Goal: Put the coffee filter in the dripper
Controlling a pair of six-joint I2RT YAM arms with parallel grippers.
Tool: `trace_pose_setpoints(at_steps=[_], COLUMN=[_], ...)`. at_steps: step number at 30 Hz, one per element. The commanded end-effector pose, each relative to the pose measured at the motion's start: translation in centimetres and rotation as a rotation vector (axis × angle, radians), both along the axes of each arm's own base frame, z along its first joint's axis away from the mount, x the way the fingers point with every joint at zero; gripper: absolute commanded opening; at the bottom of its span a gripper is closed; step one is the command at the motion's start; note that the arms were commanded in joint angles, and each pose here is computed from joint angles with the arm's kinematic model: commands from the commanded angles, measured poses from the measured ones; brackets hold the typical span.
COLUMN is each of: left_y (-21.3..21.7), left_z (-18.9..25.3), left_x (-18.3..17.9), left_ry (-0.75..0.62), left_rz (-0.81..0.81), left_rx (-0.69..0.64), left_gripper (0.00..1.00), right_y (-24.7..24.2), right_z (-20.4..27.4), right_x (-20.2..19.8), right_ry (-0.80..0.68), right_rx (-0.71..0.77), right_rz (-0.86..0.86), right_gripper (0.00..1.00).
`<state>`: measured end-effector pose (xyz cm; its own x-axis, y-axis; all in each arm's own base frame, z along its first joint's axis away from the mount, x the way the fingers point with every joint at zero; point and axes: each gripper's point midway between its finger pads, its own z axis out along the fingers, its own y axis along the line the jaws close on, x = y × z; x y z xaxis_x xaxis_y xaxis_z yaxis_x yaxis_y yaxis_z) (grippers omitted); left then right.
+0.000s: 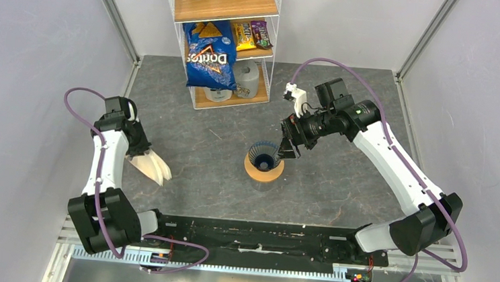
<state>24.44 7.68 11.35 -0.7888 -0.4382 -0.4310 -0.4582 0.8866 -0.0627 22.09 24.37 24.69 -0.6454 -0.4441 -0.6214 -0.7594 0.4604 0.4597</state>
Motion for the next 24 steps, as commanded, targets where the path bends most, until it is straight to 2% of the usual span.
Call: trace_pose_setpoints(at_steps=[1, 7, 24], left_y=[-0.4, -0.4, 0.9], left_z=[0.8, 0.8, 0.1], left_x=[1.1, 1.1, 0.5], left_ry=[-0.076, -0.078, -0.011], left_rz=[0.017, 0.017, 0.032], left_rx=[-0.029, -0.027, 0.03], left_gripper=[0.27, 0.28, 0.2], right_y=[0.4, 0.4, 0.3], right_z=[1.2, 1.2, 1.2], right_x=[0.3, 0.3, 0.5], right_ry=[-0.023, -0.023, -0.033], right_rx=[0.036, 0.035, 0.029], right_rz=[0.01, 0.009, 0.004], right_gripper=[0.97, 0.97, 0.97])
